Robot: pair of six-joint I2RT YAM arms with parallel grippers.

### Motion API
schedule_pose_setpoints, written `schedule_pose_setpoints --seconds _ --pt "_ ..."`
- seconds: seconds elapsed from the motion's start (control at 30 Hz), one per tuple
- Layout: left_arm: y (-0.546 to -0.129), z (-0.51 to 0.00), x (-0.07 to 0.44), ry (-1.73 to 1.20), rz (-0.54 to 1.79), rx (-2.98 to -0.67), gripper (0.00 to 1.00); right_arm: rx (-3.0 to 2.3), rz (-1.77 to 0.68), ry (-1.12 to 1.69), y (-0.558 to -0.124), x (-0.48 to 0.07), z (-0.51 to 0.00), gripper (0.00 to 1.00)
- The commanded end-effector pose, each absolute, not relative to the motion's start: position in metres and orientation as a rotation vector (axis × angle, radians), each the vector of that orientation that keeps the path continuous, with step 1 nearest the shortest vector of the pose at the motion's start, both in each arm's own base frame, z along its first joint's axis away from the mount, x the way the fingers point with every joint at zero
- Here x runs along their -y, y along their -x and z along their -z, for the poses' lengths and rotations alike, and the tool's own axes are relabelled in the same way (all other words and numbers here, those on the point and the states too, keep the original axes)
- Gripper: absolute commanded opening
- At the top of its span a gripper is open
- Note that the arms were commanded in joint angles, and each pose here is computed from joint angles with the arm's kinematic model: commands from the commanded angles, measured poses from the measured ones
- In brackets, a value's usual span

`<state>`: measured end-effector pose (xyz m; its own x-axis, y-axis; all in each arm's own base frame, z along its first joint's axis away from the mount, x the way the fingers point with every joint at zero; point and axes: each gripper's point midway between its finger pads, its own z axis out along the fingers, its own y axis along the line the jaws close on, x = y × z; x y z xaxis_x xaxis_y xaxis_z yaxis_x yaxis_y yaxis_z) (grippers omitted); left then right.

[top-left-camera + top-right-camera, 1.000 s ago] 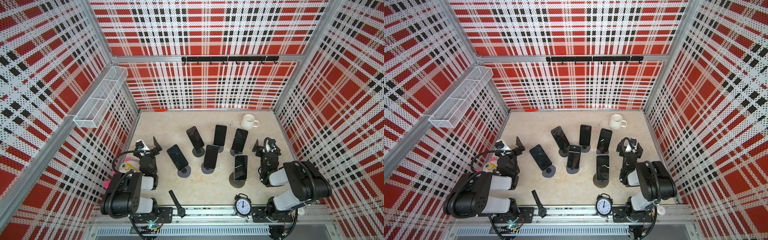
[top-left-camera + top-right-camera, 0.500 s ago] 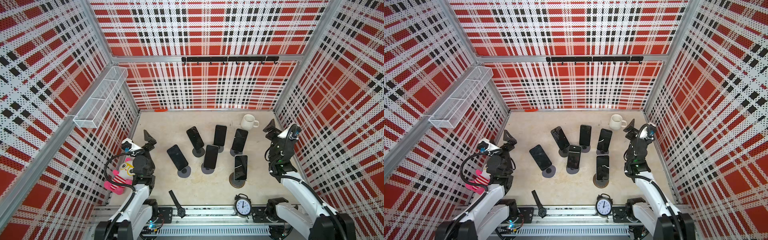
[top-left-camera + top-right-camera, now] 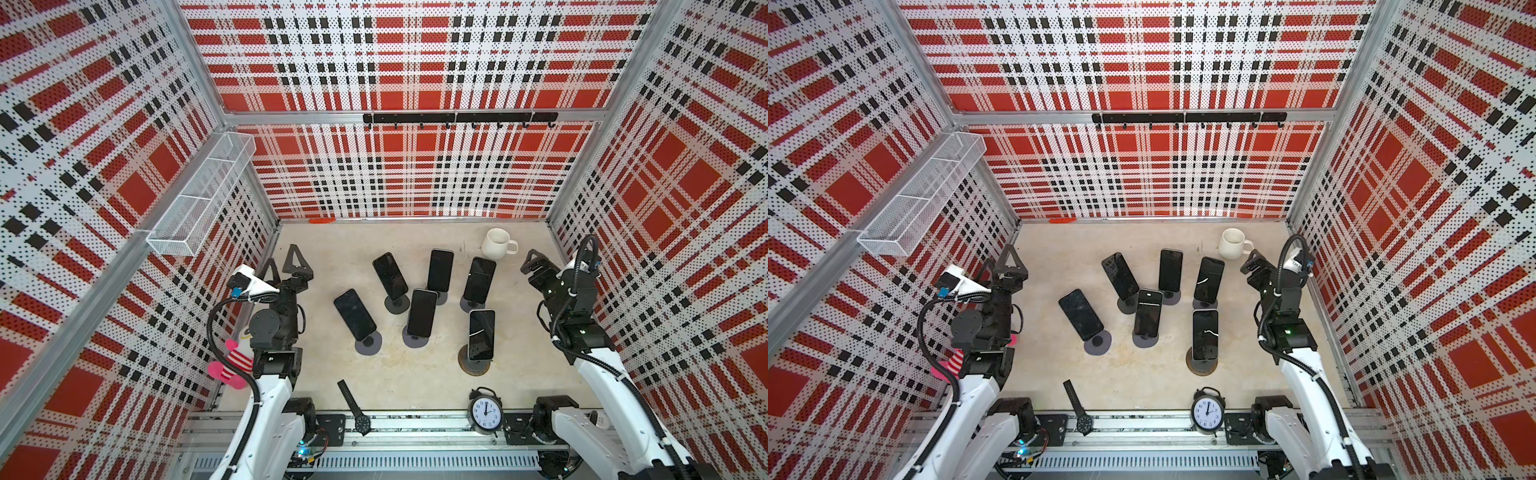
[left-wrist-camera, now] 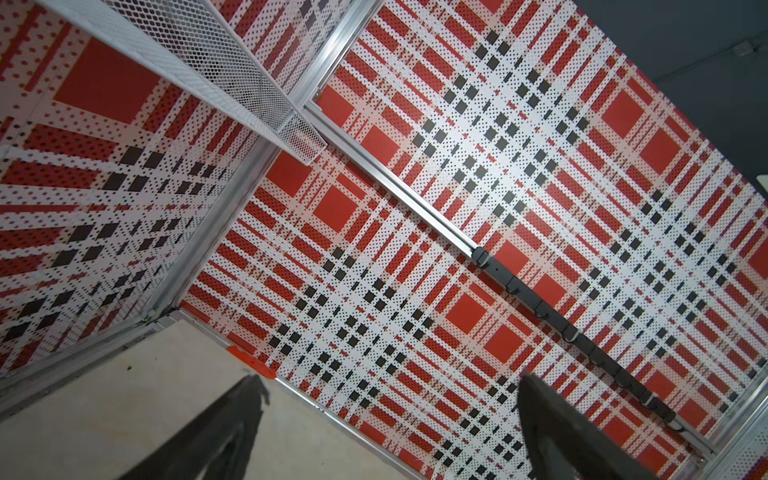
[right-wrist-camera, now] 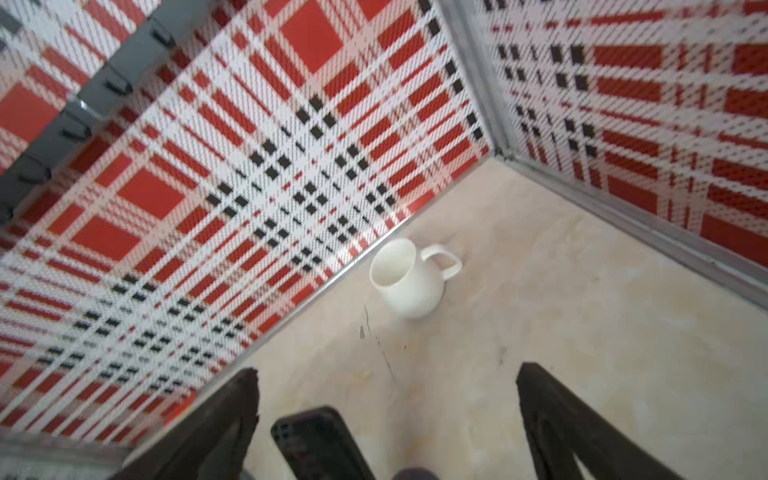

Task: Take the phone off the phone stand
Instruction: 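Raise both arms and move the right gripper over the nearest phone stand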

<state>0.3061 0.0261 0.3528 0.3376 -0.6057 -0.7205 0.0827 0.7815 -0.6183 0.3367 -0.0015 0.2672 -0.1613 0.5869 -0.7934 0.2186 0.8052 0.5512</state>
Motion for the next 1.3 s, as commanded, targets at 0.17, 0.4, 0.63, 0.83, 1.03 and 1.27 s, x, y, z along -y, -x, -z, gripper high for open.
schedule_pose_setpoints --seconds 0.17,0.4,0.63,0.83,1.03,1.27 --pt "-0.346 -0.318 0.075 0.442 0.413 -1.559 0.98 -2.209 -0.343 -0.322 -0.280 -0.057 -0.211 1.00" --pt "-0.354 -0.331 0.100 0.411 0.227 -1.643 0.98 -2.333 -0.429 -0.159 -0.246 -0.095 -0.200 1.00" --pt "-0.377 -0.325 0.032 0.629 0.370 -1.535 0.98 -2.395 -0.425 -0.023 -0.228 -0.125 -0.194 1.00" --pt "-0.382 -0.323 -0.012 0.745 0.250 -1.479 0.98 -2.357 -0.385 0.025 -0.229 -0.130 -0.203 1.00" --pt "-0.387 -0.323 -0.014 0.751 0.157 -1.491 0.98 -2.360 -0.253 0.013 -0.234 -0.130 -0.198 1.00" --pt "-0.387 -0.325 0.002 0.712 0.050 -1.506 0.98 -2.368 -0.210 -0.013 -0.233 -0.139 -0.191 1.00"
